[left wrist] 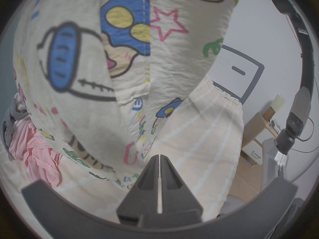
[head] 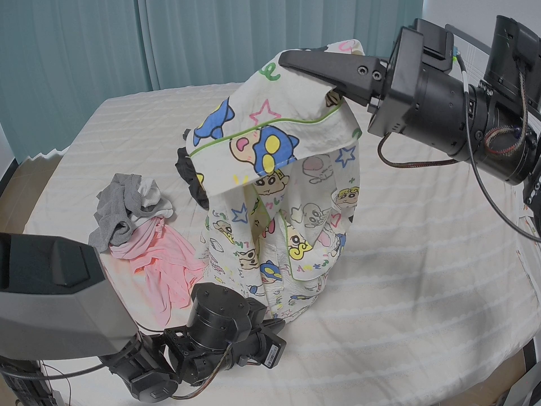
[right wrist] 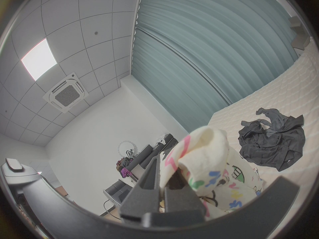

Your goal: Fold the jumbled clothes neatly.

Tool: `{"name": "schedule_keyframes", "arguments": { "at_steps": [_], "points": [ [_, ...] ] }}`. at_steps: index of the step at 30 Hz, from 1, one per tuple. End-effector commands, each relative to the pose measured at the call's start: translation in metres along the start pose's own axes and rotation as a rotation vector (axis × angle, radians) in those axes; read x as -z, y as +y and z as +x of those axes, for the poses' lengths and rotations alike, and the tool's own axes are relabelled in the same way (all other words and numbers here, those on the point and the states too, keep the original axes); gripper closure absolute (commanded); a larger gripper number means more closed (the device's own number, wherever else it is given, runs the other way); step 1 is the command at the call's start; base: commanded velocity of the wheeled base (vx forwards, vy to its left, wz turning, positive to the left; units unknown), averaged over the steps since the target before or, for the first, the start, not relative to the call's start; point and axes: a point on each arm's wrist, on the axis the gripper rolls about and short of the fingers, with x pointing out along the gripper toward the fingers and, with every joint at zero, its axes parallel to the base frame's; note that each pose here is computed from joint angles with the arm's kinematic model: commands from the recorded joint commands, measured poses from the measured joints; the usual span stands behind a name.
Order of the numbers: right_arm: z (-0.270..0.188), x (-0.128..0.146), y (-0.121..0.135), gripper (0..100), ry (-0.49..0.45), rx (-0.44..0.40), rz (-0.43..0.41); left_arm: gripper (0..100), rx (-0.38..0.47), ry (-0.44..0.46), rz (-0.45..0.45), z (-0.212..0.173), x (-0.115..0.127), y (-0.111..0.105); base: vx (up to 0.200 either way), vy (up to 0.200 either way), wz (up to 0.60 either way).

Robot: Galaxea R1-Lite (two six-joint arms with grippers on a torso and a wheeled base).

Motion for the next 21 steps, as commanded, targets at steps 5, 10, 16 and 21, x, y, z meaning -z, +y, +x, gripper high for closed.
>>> {"name": "schedule_keyframes", "arguments": {
  "at_steps": [5, 10, 16, 21],
  "points": [
    [-0.002, -0.003, 0.004, 100, -0.01, -0.011, 0.03, 100, -0.017, 0.009, -0.004, 0.006, 0.008, 0.003, 0.0, 0.0, 0.0],
    [-0.004, -0.004, 0.005, 100, -0.012, -0.01, 0.034, 100, -0.069, -0.007, -0.006, 0.015, 0.015, 0.005, 0.0, 0.0, 0.0],
    [-0.006, -0.006, 0.001, 100, -0.019, 0.007, 0.031, 100, -0.068, -0.044, -0.01, 0.011, 0.019, 0.006, 0.0, 0.0, 0.0],
    [-0.008, -0.006, -0.003, 100, -0.02, 0.021, 0.034, 100, -0.076, -0.047, -0.017, 0.006, 0.023, 0.01, 0.0, 0.0, 0.0]
  ]
}}
